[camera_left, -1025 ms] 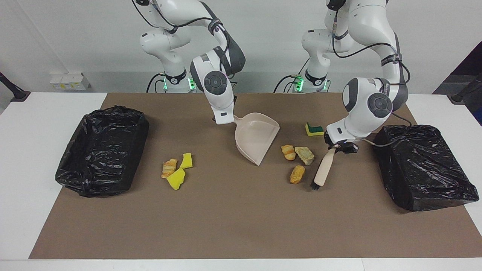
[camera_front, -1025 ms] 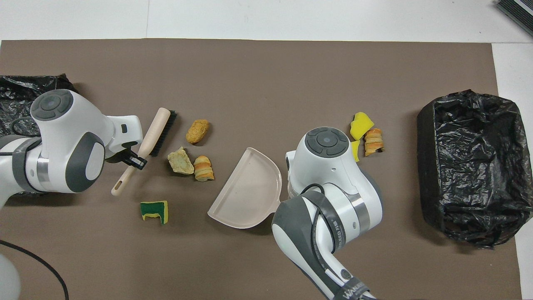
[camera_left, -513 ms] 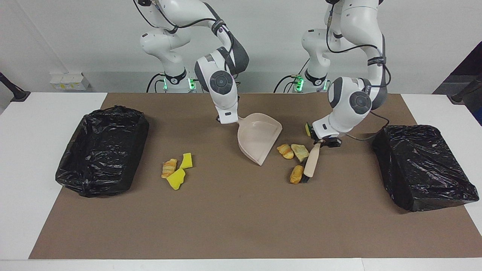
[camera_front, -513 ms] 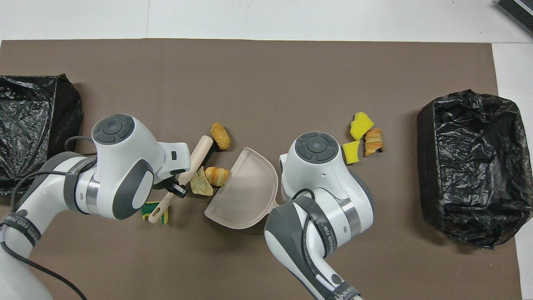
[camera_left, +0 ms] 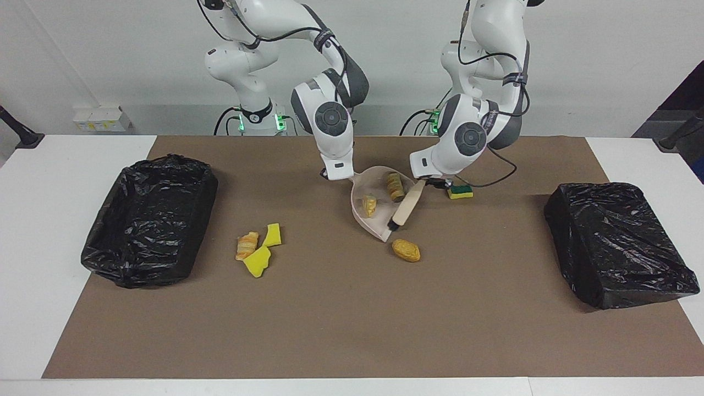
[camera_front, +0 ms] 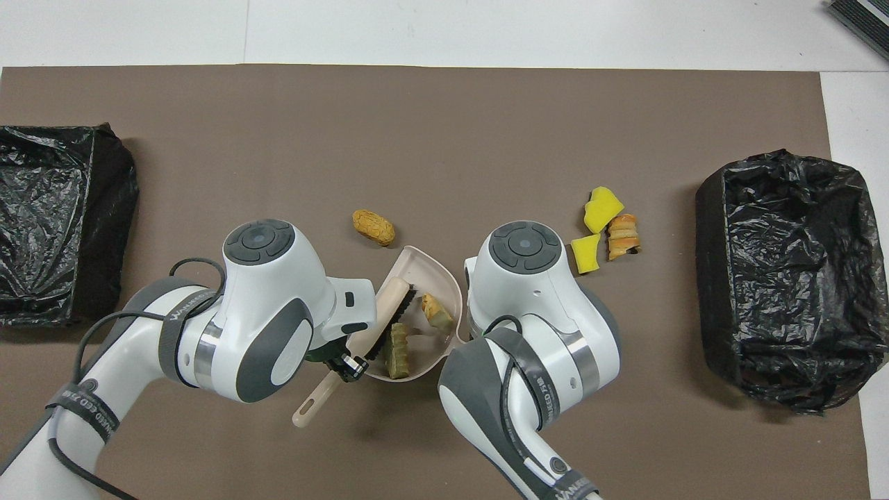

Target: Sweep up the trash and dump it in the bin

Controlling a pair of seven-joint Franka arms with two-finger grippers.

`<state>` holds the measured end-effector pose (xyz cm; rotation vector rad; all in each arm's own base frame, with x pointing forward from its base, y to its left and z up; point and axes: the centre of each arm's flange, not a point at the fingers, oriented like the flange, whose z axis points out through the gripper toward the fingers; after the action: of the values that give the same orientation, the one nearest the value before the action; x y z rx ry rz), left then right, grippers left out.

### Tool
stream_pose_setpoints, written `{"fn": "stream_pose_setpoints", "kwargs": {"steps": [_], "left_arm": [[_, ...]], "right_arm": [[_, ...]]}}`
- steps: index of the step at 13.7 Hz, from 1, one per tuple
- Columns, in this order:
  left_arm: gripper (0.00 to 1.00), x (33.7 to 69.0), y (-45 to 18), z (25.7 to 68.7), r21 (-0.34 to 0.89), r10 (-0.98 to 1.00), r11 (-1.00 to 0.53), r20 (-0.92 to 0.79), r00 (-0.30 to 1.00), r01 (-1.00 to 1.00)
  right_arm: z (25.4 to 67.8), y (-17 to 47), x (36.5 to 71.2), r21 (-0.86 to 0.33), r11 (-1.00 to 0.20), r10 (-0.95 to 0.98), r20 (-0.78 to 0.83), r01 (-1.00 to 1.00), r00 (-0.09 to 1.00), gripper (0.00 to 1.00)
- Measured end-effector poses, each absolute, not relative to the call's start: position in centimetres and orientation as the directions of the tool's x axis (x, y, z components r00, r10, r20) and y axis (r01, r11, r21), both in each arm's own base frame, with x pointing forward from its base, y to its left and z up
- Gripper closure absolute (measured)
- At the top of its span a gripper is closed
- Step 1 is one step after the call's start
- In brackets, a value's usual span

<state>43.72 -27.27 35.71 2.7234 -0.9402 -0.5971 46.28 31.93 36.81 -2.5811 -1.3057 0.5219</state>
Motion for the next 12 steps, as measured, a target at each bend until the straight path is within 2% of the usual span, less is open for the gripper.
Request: {"fn": "stream_pose_setpoints", "kwargs": {"steps": [2,7,12], "left_arm": [[0.74,44.9,-26.1,36.9,0.293,-0.609,-0.791,-0.288,0.739,-0.537],[0.74,53.0,-20.4,40.6,0.186,-0.544,-0.838,-0.235,0.805,-0.512],[0.74,58.1,-18.5,36.1,0.138,-0.578,-0.816,-0.158,0.801,-0.561]], "right_arm": [[36.8,31.9,46.3,-0.333,-0.589,0.808,-0.219,0.737,0.547,0.68],[36.8,31.9,46.3,-0.332,-0.589,0.808,-0.220,0.737,0.547,0.68],[36.6,31.2,47.1,-0.315,-0.599,0.801,-0.217,0.736,0.559,0.68]]}}
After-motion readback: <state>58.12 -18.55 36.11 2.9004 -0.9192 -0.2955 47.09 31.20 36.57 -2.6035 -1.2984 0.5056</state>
